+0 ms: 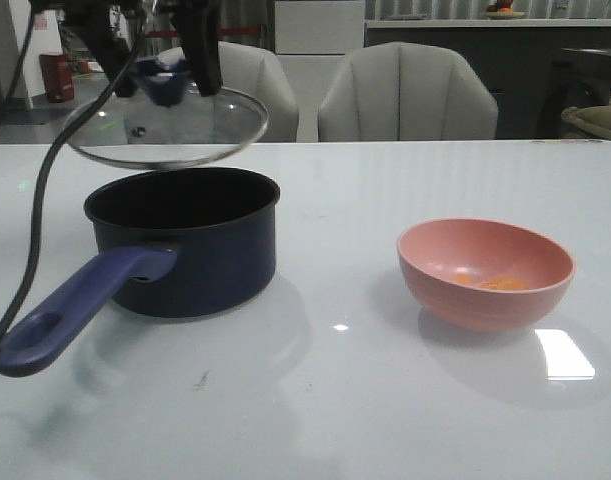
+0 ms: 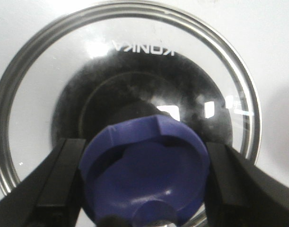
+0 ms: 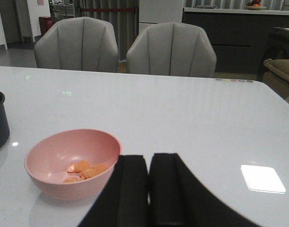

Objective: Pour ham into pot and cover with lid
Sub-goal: 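Grasp the knob and lift the lid off the saucepan with left gripper, then set the glass lid down on the table beside the saucepan, left gripper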

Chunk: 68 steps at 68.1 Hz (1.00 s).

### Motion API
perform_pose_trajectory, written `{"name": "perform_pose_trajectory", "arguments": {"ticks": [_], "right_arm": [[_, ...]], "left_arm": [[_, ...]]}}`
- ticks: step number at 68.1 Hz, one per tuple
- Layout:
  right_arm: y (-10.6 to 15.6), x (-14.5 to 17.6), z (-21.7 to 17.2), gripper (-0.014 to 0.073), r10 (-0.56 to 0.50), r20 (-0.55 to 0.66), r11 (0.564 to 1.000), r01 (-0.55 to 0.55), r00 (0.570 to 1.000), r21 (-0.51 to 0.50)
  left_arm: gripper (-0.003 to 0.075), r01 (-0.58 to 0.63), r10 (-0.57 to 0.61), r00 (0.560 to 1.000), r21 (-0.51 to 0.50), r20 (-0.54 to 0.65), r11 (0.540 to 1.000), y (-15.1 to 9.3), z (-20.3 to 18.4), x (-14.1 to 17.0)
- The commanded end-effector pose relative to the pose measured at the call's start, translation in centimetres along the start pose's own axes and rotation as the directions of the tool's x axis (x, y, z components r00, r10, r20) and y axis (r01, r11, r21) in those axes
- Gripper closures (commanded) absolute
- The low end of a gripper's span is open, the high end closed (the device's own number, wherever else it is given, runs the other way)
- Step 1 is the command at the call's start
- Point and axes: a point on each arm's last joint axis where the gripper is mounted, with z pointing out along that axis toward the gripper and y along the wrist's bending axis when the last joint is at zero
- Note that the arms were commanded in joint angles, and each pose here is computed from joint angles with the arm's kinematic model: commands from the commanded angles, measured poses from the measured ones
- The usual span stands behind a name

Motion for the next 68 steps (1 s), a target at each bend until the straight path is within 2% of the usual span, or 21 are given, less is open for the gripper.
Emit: {"name": "perform_pose_trajectory", "arguments": {"ticks": [1, 6, 13, 22, 32, 42, 59, 68], "right_arm": [[0.0, -1.1, -0.2, 0.0433, -0.015, 0.11, 1.0, 0.015, 0.994, 0.0], [0.0, -1.1, -0.2, 0.0433, -0.015, 0.11, 1.0, 0.015, 0.994, 0.0], [0.0, -1.1, -0.2, 0.0433, -0.015, 0.11, 1.0, 0.015, 0.994, 0.0], [0.0, -1.1, -0.2, 0.0433, -0.015, 0.11, 1.0, 0.015, 0.994, 0.0], [0.0, -1.1, -0.2, 0.0433, -0.015, 0.11, 1.0, 0.015, 0.994, 0.0], [0.0, -1.1, -0.2, 0.0433, -0.015, 0.11, 1.0, 0.015, 0.994, 0.0], [0.0, -1.1, -0.2, 0.0433, -0.015, 0.11, 1.0, 0.015, 0.994, 0.0], [0.0, -1.1, -0.2, 0.0433, -0.015, 0.11, 1.0, 0.015, 0.994, 0.0]], "left_arm": [[0.0442, 0.012, -0.01, 0.989, -0.013, 0.145, 1.0, 2.2, -5.8, -0.4], [0.0442, -0.012, 0.016, 0.991, -0.033, 0.131, 0.999, 3.6, -6.6, 0.2], [0.0442, 0.013, -0.003, 0.99, -0.068, 0.141, 0.998, 5.7, -7.6, 1.1], [0.0442, 0.093, -0.074, 0.982, -0.106, 0.172, 0.99, 9.6, -7.8, 3.0], [0.0442, 0.141, -0.125, 0.982, -0.105, 0.143, 0.984, 13.1, -6.2, 5.4], [0.0442, 0.198, -0.193, 0.979, -0.088, 0.067, 0.976, 15.9, -2.8, 8.2], [0.0442, 0.248, -0.244, 0.968, -0.104, 0.05, 0.963, 17.5, 2.1, 11.3], [0.0442, 0.253, -0.256, 0.966, -0.112, -0.019, 0.961, 17.8, 4.1, 11.7]]}}
